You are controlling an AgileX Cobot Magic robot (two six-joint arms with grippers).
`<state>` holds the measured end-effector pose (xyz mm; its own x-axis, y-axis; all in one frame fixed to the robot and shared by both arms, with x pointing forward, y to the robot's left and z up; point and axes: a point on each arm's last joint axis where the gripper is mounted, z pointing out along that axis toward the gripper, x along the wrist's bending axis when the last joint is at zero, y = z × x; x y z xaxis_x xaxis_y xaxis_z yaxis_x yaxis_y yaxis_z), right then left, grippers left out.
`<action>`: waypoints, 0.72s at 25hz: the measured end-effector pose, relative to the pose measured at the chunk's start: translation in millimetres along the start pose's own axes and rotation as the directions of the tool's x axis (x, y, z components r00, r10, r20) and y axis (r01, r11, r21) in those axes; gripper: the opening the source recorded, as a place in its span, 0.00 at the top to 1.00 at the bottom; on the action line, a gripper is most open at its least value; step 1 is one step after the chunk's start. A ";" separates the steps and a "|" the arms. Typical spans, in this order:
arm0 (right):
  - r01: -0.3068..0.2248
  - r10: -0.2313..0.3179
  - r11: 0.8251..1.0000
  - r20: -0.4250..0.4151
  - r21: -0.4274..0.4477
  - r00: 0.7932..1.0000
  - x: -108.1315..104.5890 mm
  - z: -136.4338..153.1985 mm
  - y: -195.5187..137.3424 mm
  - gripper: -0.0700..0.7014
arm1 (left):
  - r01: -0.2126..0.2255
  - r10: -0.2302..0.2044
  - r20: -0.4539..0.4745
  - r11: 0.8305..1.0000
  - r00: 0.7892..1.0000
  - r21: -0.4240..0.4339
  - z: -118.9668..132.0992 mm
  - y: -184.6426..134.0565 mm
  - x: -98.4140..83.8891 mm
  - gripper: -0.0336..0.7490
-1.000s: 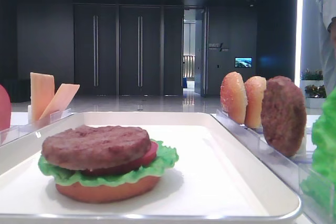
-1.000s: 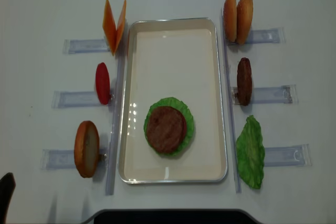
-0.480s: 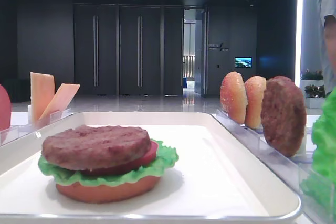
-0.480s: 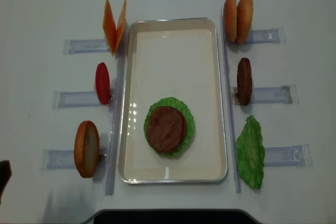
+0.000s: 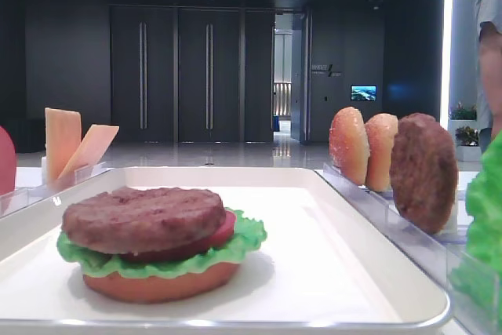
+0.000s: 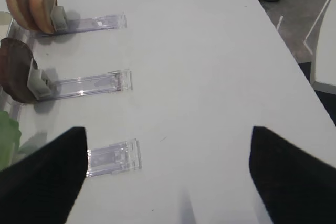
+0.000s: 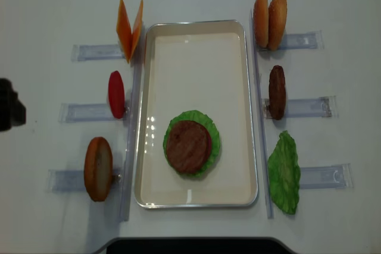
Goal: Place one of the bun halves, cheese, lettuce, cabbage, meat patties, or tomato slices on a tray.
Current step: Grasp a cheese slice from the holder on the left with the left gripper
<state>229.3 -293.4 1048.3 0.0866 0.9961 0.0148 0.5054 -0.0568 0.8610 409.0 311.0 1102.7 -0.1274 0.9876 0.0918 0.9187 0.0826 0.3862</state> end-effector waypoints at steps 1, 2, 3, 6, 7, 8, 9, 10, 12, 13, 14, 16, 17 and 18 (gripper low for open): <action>0.000 0.000 1.000 0.000 0.000 1.000 0.0 0.0 0.0 0.14 | -0.005 0.005 -0.001 1.000 1.000 0.014 3.3 11.6 -1.6 0.12; 0.000 0.000 1.000 0.000 0.000 1.000 0.0 0.0 0.0 0.14 | -0.009 0.009 -0.004 0.999 1.000 0.040 10.4 23.3 -3.8 0.12; 0.000 0.000 1.000 0.000 0.000 1.000 0.0 0.0 0.0 0.14 | -0.013 0.013 -0.003 0.998 1.000 0.056 15.6 36.3 -6.1 0.12; 0.000 0.000 1.000 0.000 0.000 1.000 0.0 0.0 0.0 0.14 | -0.018 0.018 0.006 0.997 1.000 0.069 29.4 72.8 -12.7 0.12; 0.000 0.000 1.000 0.000 0.000 1.000 0.0 0.0 0.0 0.14 | -0.021 0.020 0.009 0.998 1.000 0.065 33.6 85.4 -14.7 0.12; 0.000 0.000 1.000 0.000 0.000 1.000 0.0 0.0 0.0 0.14 | -0.024 0.024 0.012 0.998 1.000 0.053 35.4 96.7 -16.3 0.12; 0.000 0.000 1.000 0.000 0.000 1.000 0.0 0.0 0.0 0.14 | -0.038 0.037 0.015 0.998 0.999 0.058 41.2 106.8 -18.4 0.12; 0.000 0.000 1.000 0.000 0.000 1.000 0.0 0.0 0.0 0.15 | -0.055 0.053 0.020 0.997 0.998 0.058 45.9 117.6 -20.5 0.12; 0.000 0.000 1.000 0.000 0.000 1.000 0.0 0.0 0.0 0.16 | -0.075 0.073 0.028 0.996 0.997 0.053 54.7 137.3 -24.4 0.12; 0.000 0.000 1.000 0.000 0.000 1.000 0.0 0.0 0.0 0.16 | -0.080 0.079 0.029 0.995 0.996 0.063 62.8 145.2 -26.4 0.12; 0.000 0.000 1.000 0.000 0.000 1.000 0.0 0.0 0.0 0.16 | -0.081 0.079 0.033 0.994 0.996 0.066 69.8 153.9 -28.7 0.12; 0.000 0.000 1.000 0.000 0.000 1.000 0.0 0.0 0.0 0.16 | -0.080 0.077 0.045 0.994 0.996 0.070 82.5 169.2 -33.2 0.12; 0.000 0.000 1.000 0.000 0.000 1.000 0.0 0.0 0.0 0.16 | -0.079 0.076 0.047 0.994 0.996 0.071 89.4 177.2 -35.2 0.12; 0.000 0.000 1.000 0.000 0.000 1.000 0.0 0.0 0.0 0.16 | -0.079 0.075 0.049 0.994 0.996 0.071 96.3 184.7 -37.1 0.12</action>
<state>229.3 -293.4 1048.3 0.0866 0.9961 0.0148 0.5054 -0.0568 0.8610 619.4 302.5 1082.3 -0.0395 0.9964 0.0756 0.9501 0.0140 0.3117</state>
